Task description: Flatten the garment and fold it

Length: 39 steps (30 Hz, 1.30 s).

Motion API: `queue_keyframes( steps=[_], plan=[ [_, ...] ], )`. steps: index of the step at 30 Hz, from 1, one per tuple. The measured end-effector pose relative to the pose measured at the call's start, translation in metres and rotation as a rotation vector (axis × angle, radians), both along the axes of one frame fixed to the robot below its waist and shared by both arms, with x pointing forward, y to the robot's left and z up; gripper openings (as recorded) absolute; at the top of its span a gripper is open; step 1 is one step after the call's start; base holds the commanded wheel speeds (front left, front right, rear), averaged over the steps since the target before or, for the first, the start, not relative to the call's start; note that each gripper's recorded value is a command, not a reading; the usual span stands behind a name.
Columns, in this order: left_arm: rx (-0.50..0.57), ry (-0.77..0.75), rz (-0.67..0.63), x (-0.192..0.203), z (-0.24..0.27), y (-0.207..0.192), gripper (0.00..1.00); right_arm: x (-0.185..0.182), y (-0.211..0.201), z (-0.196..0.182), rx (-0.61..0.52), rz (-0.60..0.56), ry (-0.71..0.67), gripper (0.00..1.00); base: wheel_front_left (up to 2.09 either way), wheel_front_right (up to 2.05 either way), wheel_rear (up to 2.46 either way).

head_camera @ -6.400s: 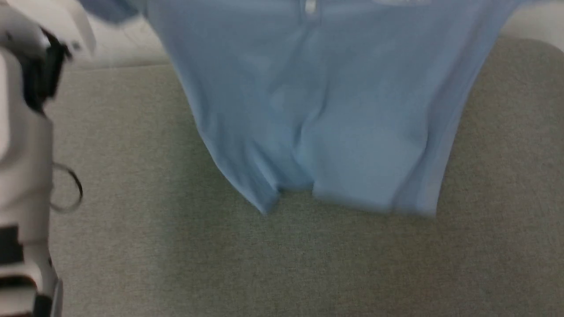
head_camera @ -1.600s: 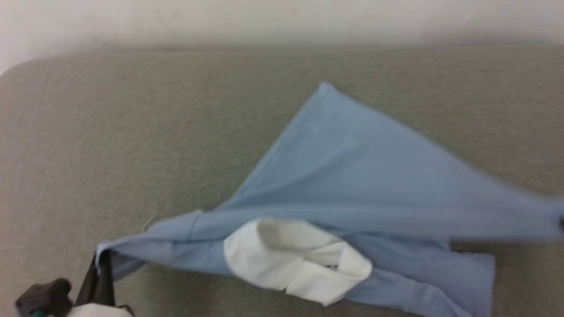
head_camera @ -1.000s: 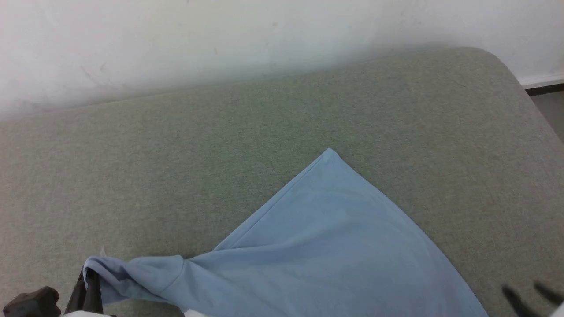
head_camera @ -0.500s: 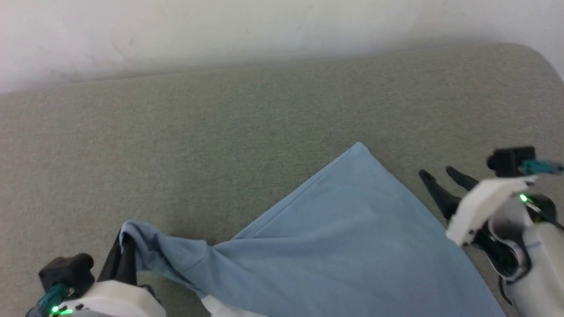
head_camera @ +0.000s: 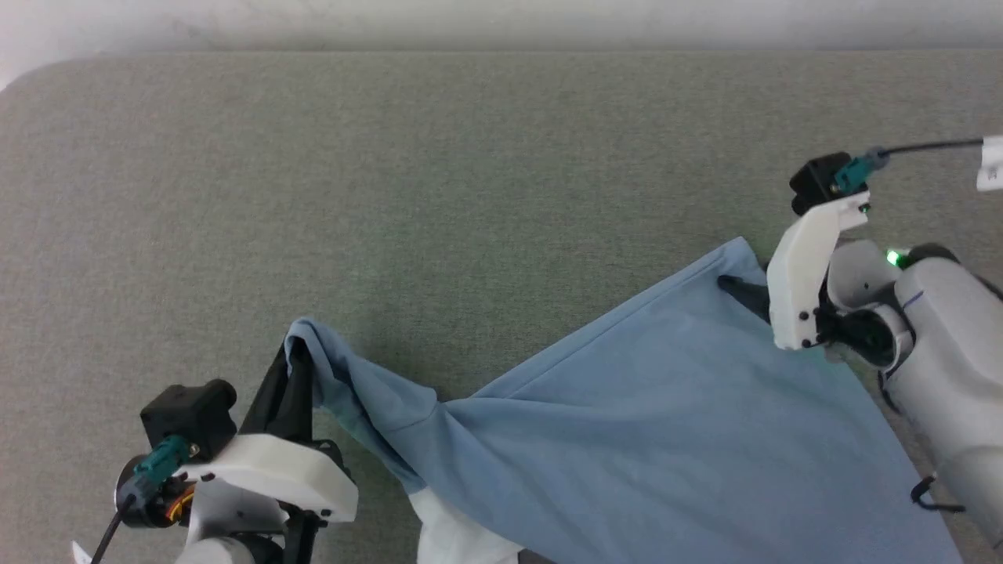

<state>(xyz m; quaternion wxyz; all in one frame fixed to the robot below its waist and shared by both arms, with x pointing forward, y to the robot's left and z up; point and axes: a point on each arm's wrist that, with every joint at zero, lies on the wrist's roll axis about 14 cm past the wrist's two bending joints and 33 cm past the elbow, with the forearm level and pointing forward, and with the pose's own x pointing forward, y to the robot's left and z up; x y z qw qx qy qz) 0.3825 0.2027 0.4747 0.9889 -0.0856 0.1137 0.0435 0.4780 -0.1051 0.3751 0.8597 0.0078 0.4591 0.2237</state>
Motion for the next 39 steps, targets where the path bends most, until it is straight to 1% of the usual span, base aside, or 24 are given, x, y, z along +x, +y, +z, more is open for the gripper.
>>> queue_keyframes(
  steps=[2, 3, 4, 6, 7, 10, 13, 16, 18, 20, 24, 27, 30, 35, 39],
  plan=[
    [0.002, 0.013, 0.013, -0.001, -0.006, 0.004, 0.0, 0.001, 0.003, -0.005, -0.032, 0.043, 0.055, 1.0, 0.0, 0.0, 0.0],
    [0.004, 0.02, 0.02, -0.002, -0.008, 0.006, 0.0, 0.0, 0.004, -0.008, -0.051, 0.063, 0.081, 0.76, 0.0, 0.0, 0.0],
    [0.006, 0.028, 0.027, -0.003, -0.011, 0.008, 0.0, 0.0, 0.005, -0.01, -0.065, 0.082, 0.103, 0.76, 0.0, 0.0, 0.0],
    [0.008, 0.041, 0.038, -0.006, -0.016, 0.011, 0.0, -0.002, 0.007, -0.011, -0.074, 0.102, 0.148, 0.03, 0.0, 0.0, 0.0],
    [0.009, 0.045, 0.042, -0.006, -0.017, 0.012, 0.0, -0.003, 0.008, -0.011, -0.082, 0.114, 0.162, 0.0, 0.0, 0.0, 0.0],
    [0.011, 0.047, 0.039, -0.007, -0.018, 0.012, 0.0, -0.008, 0.012, -0.01, -0.08, 0.136, 0.18, 0.0, 0.0, 0.0, 0.0],
    [0.023, 0.026, 0.032, -0.003, -0.013, 0.014, 0.0, -0.007, 0.013, -0.003, -0.053, 0.128, 0.144, 0.0, 0.0, 0.0, 0.0],
    [0.052, -0.026, 0.015, 0.009, 0.003, 0.019, 0.0, 0.001, 0.012, 0.011, -0.024, 0.116, 0.027, 0.0, 0.0, 0.0, 0.0],
    [0.089, -0.069, 0.0, 0.021, 0.021, 0.025, 0.0, 0.017, 0.009, 0.031, -0.009, 0.108, -0.111, 0.0, 0.0, 0.0, 0.0],
    [0.132, -0.128, -0.032, 0.038, 0.044, 0.028, 0.0, 0.036, -0.001, 0.06, -0.001, 0.081, -0.251, 0.0, 0.0, 0.0, 0.0],
    [0.206, -0.269, -0.087, 0.083, 0.103, 0.032, 0.0, 0.076, -0.045, 0.127, -0.005, -0.034, -0.508, 0.0, 0.0, 0.0, 0.0],
    [0.222, -0.362, -0.121, 0.12, 0.145, 0.028, 0.0, 0.098, -0.075, 0.182, 0.0, -0.117, -0.694, 0.0, 0.0, 0.0, 0.0],
    [0.238, -0.478, -0.143, 0.152, 0.192, 0.018, 0.0, 0.114, -0.098, 0.237, 0.014, -0.19, -0.868, 0.0, 0.0, 0.0, 0.0],
    [0.296, -0.627, -0.133, 0.198, 0.261, 0.01, 0.0, 0.134, -0.126, 0.326, 0.003, -0.252, -1.159, 0.0, 0.0, 0.0, 0.0],
    [0.331, -0.734, -0.107, 0.227, 0.303, 0.006, 0.0, 0.143, -0.137, 0.374, -0.004, -0.272, -1.331, 0.0, 0.0, 0.0, 0.0]
  ],
)
